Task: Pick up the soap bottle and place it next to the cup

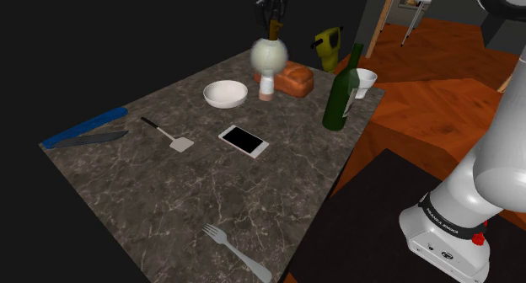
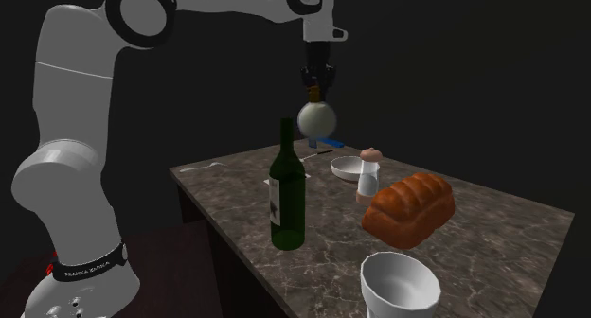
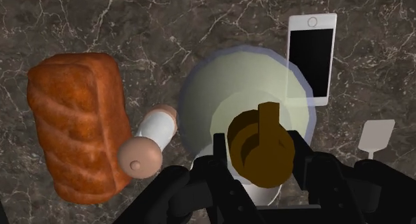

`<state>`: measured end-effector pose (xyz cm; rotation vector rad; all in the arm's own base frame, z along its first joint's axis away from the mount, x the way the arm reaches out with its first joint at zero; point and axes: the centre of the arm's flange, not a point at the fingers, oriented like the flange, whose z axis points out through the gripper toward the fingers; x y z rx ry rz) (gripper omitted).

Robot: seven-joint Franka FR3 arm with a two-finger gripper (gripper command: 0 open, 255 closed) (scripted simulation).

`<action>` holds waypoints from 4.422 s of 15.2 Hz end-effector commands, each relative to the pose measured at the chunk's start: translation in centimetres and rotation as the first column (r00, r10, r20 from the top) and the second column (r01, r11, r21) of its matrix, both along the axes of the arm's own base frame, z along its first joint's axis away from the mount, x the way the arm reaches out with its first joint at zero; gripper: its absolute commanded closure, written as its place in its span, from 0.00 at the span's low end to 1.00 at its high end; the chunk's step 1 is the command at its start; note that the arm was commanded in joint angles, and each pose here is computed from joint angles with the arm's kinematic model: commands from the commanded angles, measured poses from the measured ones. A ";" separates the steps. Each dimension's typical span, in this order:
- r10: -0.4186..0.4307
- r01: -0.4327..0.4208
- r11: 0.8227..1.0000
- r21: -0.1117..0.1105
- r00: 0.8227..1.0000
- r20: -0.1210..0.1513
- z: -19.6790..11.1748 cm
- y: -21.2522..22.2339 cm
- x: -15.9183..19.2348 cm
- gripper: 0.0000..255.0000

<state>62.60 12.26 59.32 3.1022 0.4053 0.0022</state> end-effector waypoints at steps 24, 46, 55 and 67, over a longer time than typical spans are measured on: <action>0.000 0.000 1.000 0.000 1.000 0.000 3.1 -24.6 -4.7 1.00; 0.000 0.000 1.000 0.000 1.000 0.000 -3.7 -36.7 -7.0 1.00; 0.000 0.000 1.000 0.000 1.000 0.000 -8.4 -36.7 -7.0 1.00; 0.000 0.000 1.000 0.000 1.000 0.000 -14.8 -36.7 -7.0 1.00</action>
